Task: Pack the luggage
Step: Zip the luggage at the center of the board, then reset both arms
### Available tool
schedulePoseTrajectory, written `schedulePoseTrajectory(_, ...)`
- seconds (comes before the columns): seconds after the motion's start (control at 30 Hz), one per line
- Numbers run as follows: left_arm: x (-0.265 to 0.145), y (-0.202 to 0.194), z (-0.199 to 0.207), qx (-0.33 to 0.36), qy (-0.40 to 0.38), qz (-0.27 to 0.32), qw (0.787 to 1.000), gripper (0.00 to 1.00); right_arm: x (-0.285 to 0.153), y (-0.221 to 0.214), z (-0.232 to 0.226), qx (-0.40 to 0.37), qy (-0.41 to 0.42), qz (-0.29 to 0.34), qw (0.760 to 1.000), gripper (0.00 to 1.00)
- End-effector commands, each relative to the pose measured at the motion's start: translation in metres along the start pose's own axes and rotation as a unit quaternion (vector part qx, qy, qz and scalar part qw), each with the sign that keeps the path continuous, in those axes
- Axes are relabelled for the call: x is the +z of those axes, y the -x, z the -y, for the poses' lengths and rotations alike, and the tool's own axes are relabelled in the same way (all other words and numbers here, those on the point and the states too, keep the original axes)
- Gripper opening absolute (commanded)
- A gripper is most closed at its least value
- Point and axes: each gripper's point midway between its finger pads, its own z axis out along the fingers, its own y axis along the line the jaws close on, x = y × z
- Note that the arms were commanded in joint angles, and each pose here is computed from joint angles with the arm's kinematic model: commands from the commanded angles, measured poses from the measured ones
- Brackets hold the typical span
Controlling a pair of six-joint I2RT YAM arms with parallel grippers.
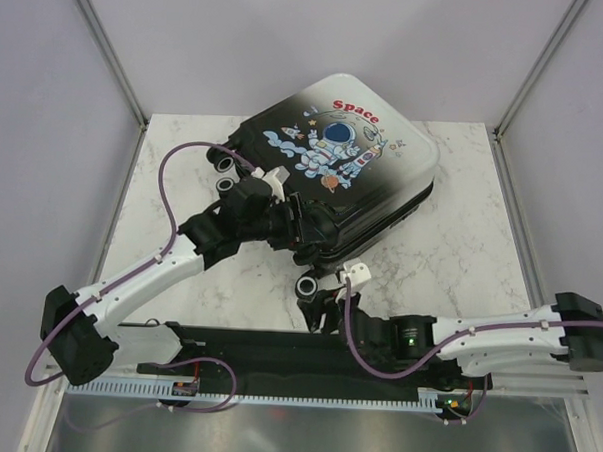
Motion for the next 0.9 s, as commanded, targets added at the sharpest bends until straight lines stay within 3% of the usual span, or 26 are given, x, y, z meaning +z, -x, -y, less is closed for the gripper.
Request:
schedulePoseTrajectory(0.0,-0.045,0.067,0.070,0.062,-0.102,0.145,0.982,0.41,-0.029,-0.012,0.048,-0.032,-0.074,-0.062,0.995,0.63)
schedulePoseTrajectory(0.1,-0.053,0.069,0.052,0.050,-0.054,0.159,0.984,0.75,-0.044,0.003,0.063,-0.026,-0.095,-0.060,0.993,0.68)
schedulePoseTrajectory(0.17,-0.065,0.069,0.041,0.039,-0.028,0.172,0.984,0.82,-0.053,0.019,0.069,-0.027,-0.104,-0.049,0.993,0.69)
schedulePoseTrajectory(0.3,-0.084,0.072,0.005,0.043,0.051,0.208,0.976,0.85,-0.061,0.040,0.078,-0.038,-0.122,-0.027,0.991,0.73)
schedulePoseTrajectory(0.53,-0.116,0.049,-0.062,0.036,0.173,0.217,0.960,0.88,-0.069,0.078,0.095,-0.027,-0.185,0.039,0.982,0.80)
schedulePoseTrajectory(0.7,-0.137,0.035,-0.097,0.022,0.215,0.240,0.946,0.88,-0.074,0.120,0.106,-0.007,-0.224,0.093,0.970,0.82)
schedulePoseTrajectory(0.87,-0.165,0.033,-0.116,0.014,0.230,0.288,0.929,0.96,-0.076,0.153,0.123,-0.022,-0.281,0.129,0.951,0.85)
